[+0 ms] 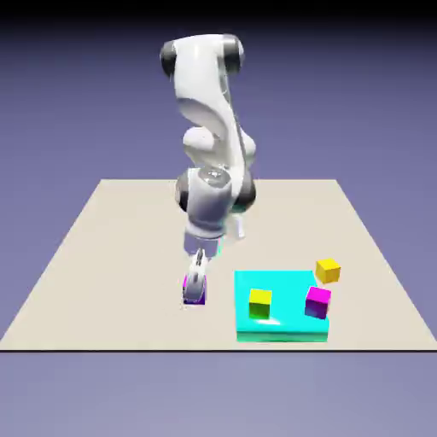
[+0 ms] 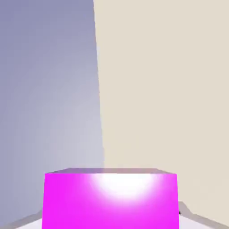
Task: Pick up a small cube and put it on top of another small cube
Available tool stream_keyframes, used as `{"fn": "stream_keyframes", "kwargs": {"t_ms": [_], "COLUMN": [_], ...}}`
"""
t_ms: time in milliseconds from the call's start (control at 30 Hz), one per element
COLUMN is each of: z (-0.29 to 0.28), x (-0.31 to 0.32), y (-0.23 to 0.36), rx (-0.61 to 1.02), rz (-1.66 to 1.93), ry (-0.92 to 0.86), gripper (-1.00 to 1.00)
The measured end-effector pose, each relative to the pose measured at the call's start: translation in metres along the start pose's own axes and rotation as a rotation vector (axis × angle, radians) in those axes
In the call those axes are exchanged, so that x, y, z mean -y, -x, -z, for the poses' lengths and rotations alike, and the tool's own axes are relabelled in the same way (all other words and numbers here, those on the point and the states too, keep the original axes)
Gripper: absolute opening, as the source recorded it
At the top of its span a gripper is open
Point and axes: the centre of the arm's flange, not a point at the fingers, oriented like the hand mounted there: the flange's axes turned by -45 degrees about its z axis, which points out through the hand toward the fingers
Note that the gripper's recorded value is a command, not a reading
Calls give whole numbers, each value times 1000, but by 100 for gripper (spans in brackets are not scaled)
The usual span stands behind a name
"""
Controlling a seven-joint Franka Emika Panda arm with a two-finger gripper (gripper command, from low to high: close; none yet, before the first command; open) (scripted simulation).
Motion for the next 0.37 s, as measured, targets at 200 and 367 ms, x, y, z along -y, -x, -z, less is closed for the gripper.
{"fn": "stream_keyframes", "kwargs": {"t_ms": [200,367], "z": [-19,-30], "x": [-16,-17], "y": [60,61], "rx": [-16,-15], "rz": [105,105], "ry": [-13,-11], "gripper": [-100,100]}}
